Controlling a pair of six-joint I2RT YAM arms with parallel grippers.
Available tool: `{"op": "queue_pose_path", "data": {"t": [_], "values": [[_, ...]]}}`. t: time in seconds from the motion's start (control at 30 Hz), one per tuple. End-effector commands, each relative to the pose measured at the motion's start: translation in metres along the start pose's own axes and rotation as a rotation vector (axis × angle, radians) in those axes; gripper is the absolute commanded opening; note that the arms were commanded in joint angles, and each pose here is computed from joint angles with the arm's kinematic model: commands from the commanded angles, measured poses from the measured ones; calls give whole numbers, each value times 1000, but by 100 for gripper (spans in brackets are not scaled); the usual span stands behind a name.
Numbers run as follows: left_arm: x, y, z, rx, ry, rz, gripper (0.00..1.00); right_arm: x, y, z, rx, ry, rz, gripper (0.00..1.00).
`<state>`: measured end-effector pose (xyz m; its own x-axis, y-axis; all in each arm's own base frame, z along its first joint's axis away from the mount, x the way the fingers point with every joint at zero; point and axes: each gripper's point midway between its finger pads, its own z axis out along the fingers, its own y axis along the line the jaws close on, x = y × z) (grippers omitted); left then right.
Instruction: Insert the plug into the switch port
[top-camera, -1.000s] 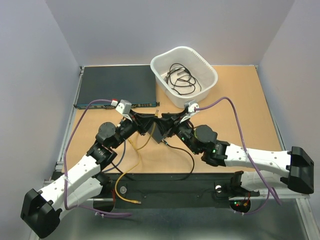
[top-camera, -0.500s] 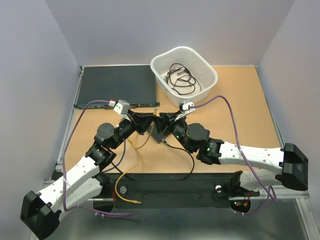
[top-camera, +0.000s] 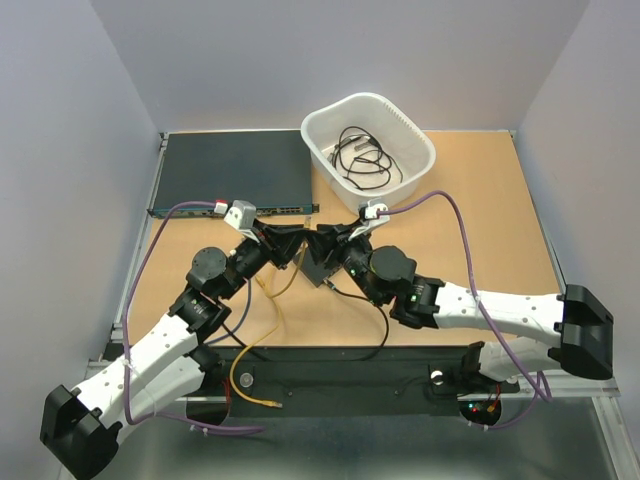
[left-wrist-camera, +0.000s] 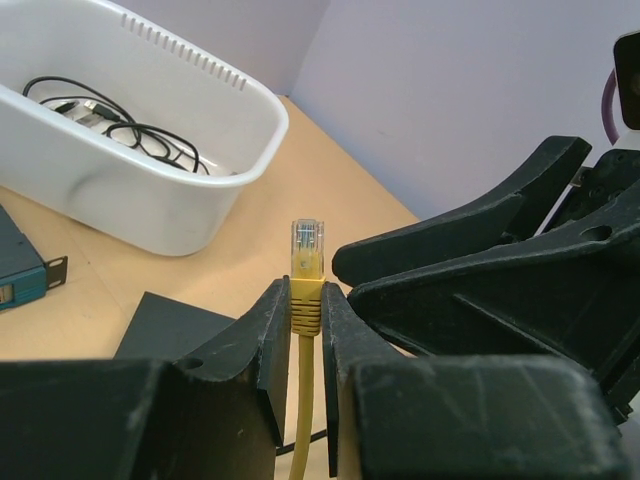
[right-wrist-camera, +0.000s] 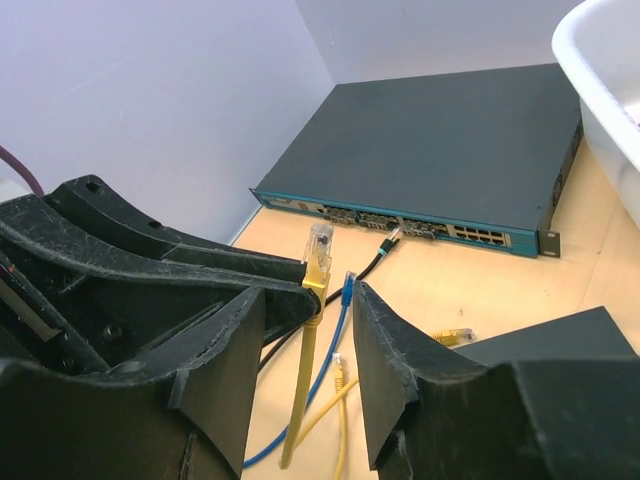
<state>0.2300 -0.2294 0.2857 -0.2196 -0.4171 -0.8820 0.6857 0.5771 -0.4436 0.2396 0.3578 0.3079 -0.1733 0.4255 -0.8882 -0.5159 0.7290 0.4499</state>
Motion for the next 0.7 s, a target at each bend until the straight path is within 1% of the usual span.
{"op": "queue_pose_path", "data": {"t": [0.0, 0.1, 0.2, 0.57, 0.67], "values": [[-26, -24, -2, 90, -75, 28, 0, -33, 14, 6, -3, -89, 90, 45], [-26, -24, -3, 87, -76, 27, 0, -44, 18, 1, -31, -123, 119, 46], [-26, -24, -3, 89, -77, 29, 0, -48, 20, 5, -26, -133, 108, 46], [-26, -25, -5, 87, -80, 38, 0, -40, 23, 18, 4, -119, 104, 46], [-27, -25, -5, 83, -84, 37, 0, -36, 21, 20, 22, -108, 96, 44]]}}
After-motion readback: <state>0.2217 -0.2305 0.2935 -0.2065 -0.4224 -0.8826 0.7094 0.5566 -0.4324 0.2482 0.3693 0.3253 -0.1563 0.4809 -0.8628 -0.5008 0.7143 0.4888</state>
